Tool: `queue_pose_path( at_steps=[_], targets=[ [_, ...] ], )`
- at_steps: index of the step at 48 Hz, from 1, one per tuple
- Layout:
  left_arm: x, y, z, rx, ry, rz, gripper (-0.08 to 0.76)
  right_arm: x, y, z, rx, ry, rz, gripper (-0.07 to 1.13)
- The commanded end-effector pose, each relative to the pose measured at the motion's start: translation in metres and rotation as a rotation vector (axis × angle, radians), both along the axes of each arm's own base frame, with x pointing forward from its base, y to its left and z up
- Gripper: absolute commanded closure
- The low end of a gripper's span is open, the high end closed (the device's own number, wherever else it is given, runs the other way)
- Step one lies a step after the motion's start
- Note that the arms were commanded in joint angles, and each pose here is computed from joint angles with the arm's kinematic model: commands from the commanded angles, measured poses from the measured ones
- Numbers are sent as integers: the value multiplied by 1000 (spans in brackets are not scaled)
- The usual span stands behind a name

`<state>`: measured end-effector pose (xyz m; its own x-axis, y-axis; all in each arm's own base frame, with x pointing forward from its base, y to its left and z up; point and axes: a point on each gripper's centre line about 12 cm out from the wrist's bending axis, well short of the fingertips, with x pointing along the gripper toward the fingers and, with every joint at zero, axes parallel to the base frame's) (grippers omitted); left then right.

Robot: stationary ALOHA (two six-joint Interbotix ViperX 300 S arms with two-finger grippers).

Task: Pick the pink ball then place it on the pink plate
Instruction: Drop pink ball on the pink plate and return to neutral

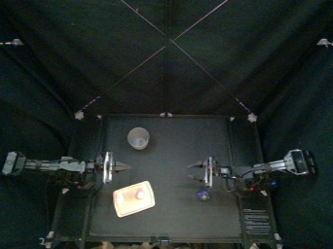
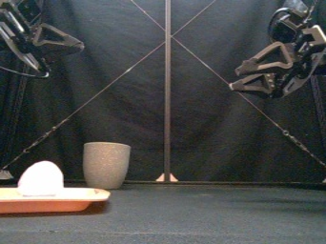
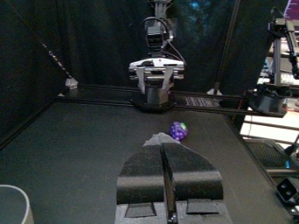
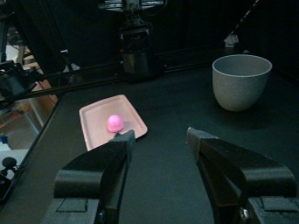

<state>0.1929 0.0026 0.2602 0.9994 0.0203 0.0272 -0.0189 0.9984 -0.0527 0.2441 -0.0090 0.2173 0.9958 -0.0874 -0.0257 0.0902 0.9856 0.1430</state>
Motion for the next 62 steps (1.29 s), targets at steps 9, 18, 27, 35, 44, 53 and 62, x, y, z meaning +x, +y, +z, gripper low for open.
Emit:
queue_pose_path(
  at_steps=[9, 18, 27, 35, 44, 53, 62],
  targets=[
    [1, 1, 2, 0, -9, 4, 672, -8, -1, 6, 6, -11, -2, 187],
    [1, 1, 1, -1, -5, 4, 672, -6, -1, 8, 5, -13, 1, 187],
    [0, 0, -1, 0, -1, 2, 672, -6, 0, 4, 10, 21, 3, 187],
    [-1, 3, -6, -1, 11, 16, 672, -7, 0, 0, 15, 60, 7, 187],
    [-1, 4, -5, 0, 9, 19, 672, -7, 0, -2, 15, 78, 7, 187],
    [-1, 4, -7, 0, 15, 19, 672, -6, -3, 0, 12, 70, -2, 187],
    [-2, 4, -9, 0, 20, 19, 672, -6, -5, 1, 11, 71, -11, 187]
  ],
)
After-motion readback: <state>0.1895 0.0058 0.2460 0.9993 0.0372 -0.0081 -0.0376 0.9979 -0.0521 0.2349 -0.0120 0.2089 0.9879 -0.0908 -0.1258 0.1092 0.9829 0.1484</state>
